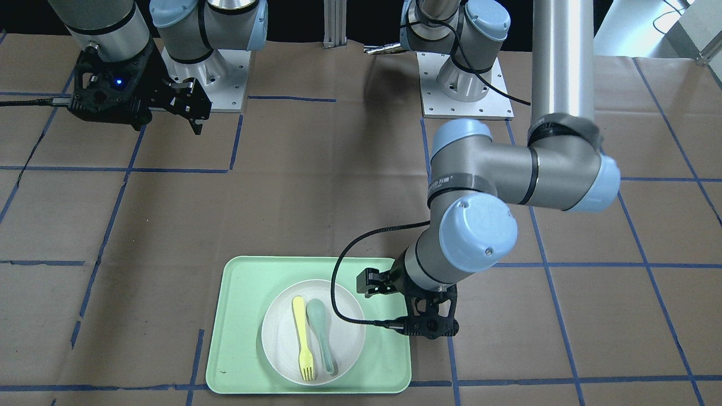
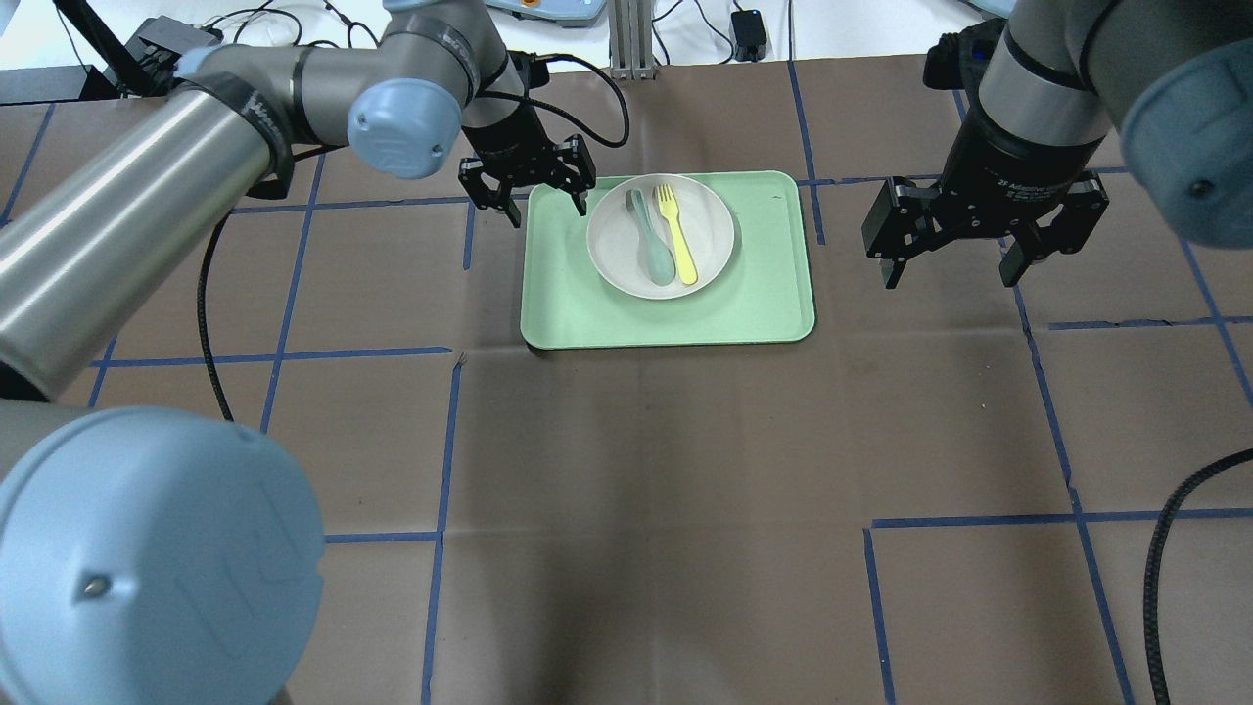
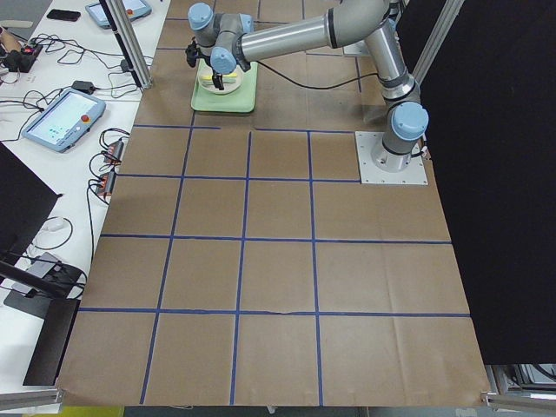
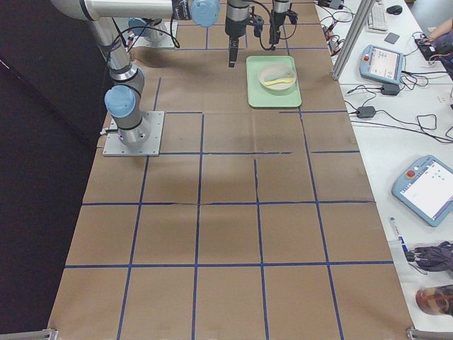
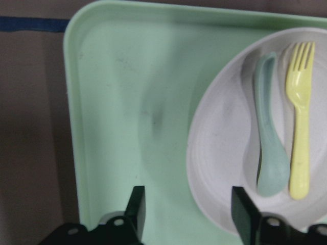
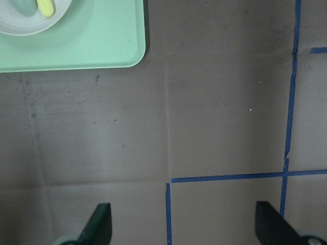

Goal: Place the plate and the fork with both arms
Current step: 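Release the plate and lift the left gripper while the right gripper approaches, then lower the right gripper and grasp the yellow fork on the plate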

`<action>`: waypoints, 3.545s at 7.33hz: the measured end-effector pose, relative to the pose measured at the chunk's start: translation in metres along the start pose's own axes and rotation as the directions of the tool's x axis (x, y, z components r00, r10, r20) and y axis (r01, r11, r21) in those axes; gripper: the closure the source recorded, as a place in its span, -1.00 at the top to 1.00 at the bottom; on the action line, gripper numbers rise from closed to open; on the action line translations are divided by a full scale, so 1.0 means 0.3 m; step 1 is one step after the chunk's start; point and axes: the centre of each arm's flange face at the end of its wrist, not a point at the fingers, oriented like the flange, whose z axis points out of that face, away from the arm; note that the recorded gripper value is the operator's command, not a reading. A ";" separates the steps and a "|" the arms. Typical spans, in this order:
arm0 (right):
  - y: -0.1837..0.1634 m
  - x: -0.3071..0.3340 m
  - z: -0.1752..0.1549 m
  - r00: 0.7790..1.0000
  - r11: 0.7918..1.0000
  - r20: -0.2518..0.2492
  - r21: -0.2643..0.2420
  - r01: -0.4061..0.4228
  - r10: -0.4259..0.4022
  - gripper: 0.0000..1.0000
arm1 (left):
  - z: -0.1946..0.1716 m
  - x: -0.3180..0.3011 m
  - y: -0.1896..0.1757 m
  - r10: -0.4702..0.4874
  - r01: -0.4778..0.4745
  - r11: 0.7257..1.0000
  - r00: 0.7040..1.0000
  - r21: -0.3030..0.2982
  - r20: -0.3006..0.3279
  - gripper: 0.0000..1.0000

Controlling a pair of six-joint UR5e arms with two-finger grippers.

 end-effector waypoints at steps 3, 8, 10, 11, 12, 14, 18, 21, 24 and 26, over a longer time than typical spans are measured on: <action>-0.044 -0.008 -0.001 1.000 0.999 -0.004 0.044 0.007 -0.007 1.00 | -0.387 -0.014 0.286 0.092 -0.085 0.995 0.988 -0.055 0.128 0.99; -0.354 -0.148 0.102 0.999 0.998 -0.002 0.031 0.047 -0.047 1.00 | -0.701 -0.013 0.649 0.100 -0.087 0.992 0.983 -0.091 0.151 0.99; -0.453 -0.267 0.141 0.995 0.995 -0.005 0.034 0.099 -0.098 1.00 | -0.679 -0.017 0.653 0.099 -0.084 0.991 0.984 -0.103 0.147 0.99; -0.497 -0.337 0.181 0.992 0.992 -0.006 0.034 0.125 -0.125 1.00 | -0.655 -0.022 0.655 0.098 -0.083 0.991 0.984 -0.108 0.147 0.99; -0.533 -0.407 0.236 0.990 0.990 -0.007 0.028 0.138 -0.138 1.00 | -0.634 -0.026 0.654 0.098 -0.084 0.992 0.984 -0.098 0.147 0.99; -0.577 -0.531 0.359 0.989 0.989 -0.010 0.026 0.145 -0.145 1.00 | -0.602 -0.052 0.659 0.087 -0.076 0.994 0.985 -0.076 0.146 0.99; -0.708 -0.648 0.576 0.991 0.984 -0.005 0.113 0.137 -0.137 0.17 | -0.605 -0.151 0.683 0.029 -0.026 1.000 0.989 -0.017 0.147 0.99; -0.808 -0.678 0.668 0.991 0.985 -0.012 0.106 0.134 -0.134 -0.04 | -0.632 -0.175 0.678 0.025 -0.028 1.000 0.976 0.011 0.215 0.99; -0.820 -0.683 0.733 0.991 0.989 -0.022 0.062 0.136 -0.135 -0.04 | -0.620 -0.180 0.691 0.021 -0.022 1.000 0.975 0.006 0.219 0.99; -0.816 -0.703 0.781 0.990 0.989 -0.025 0.041 0.143 -0.142 -0.05 | -0.615 -0.180 0.697 0.018 -0.019 1.000 0.976 0.004 0.217 0.99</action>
